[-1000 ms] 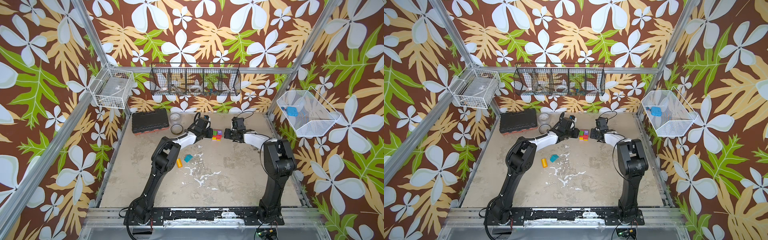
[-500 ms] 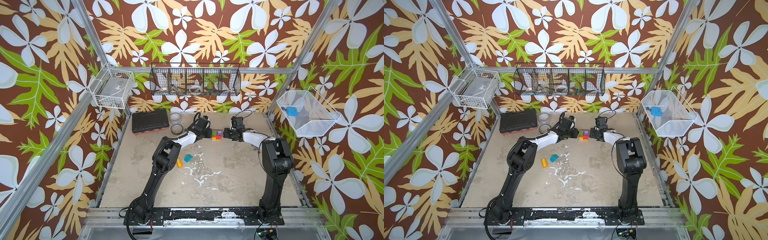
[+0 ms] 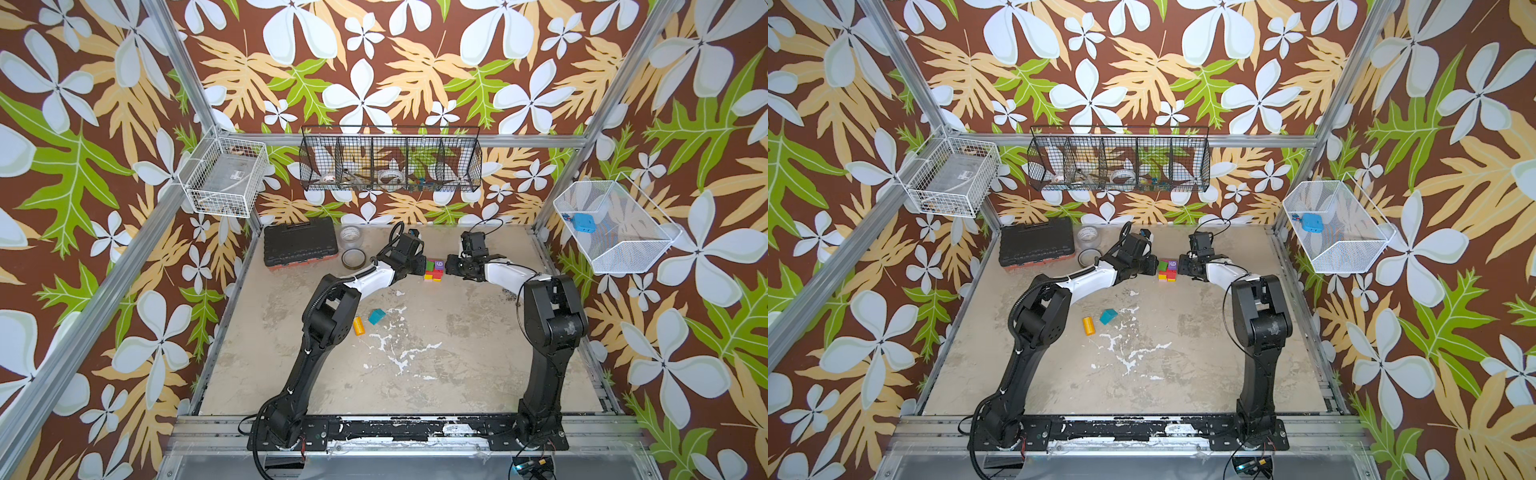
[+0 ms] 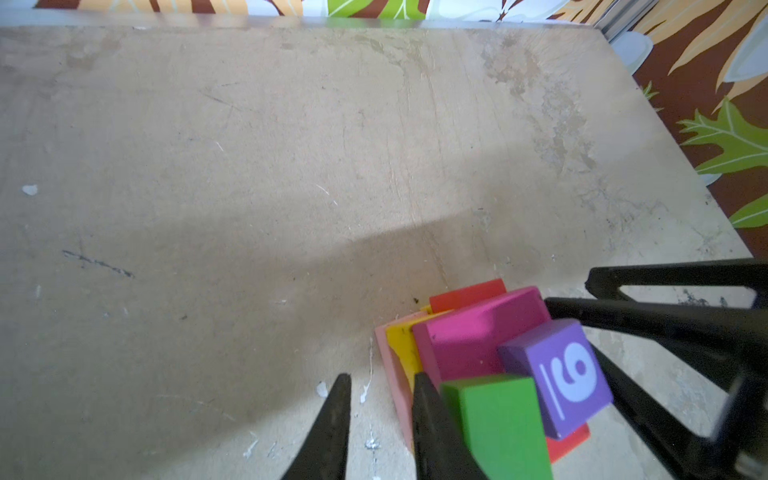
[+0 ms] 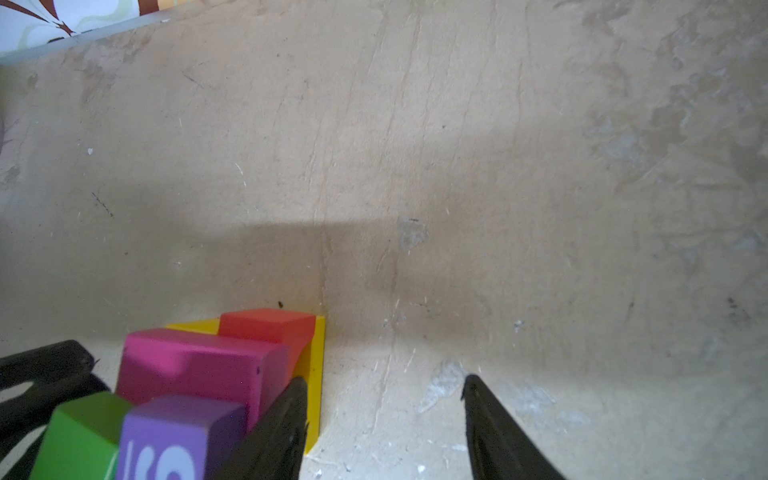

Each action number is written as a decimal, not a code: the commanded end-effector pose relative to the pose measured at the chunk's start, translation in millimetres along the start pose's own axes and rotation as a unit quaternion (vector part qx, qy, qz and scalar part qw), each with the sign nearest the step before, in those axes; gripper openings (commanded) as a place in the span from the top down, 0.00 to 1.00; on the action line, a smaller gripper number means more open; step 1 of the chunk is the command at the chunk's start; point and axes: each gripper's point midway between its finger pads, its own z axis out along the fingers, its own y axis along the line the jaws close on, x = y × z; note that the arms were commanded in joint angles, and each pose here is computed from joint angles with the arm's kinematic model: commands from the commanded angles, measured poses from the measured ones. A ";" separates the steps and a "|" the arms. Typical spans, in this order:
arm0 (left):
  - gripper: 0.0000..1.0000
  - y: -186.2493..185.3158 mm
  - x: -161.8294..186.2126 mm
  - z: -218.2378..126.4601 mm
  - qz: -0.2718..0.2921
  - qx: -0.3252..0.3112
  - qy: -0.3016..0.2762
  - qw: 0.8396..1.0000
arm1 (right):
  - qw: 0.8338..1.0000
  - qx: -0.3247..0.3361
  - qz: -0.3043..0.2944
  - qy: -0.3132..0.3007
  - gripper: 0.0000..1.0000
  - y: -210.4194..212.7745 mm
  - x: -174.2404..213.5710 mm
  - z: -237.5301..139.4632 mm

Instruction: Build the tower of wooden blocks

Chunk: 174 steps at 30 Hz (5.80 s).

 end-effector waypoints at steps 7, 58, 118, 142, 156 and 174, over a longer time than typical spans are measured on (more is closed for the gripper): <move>0.72 -9.1 -5.3 -0.1 0.007 0.007 -0.004 1.000 | 1.000 -0.004 -0.006 0.004 0.41 9.9 0.1 0.5; 0.60 -34.0 10.2 -48.0 0.047 0.080 -0.019 0.995 | 0.998 -0.031 -0.023 -0.042 0.32 20.6 -5.2 -64.7; 0.58 3.5 -17.3 -2.2 0.011 0.038 -0.019 0.999 | 1.000 -0.008 -0.008 0.001 0.38 8.0 -0.2 -17.5; 0.59 10.3 -43.8 -42.9 0.013 0.016 -0.058 0.998 | 0.999 0.018 0.005 -0.031 0.37 -2.1 -11.5 -50.1; 0.46 154.7 47.4 -303.4 -0.102 -0.114 -0.244 0.958 | 0.989 -0.087 -0.043 -0.112 0.18 98.6 16.0 -172.7; 0.37 215.9 128.6 -328.4 -0.181 -0.180 -0.281 0.925 | 0.968 -0.137 -0.212 0.002 0.20 294.8 170.6 -122.8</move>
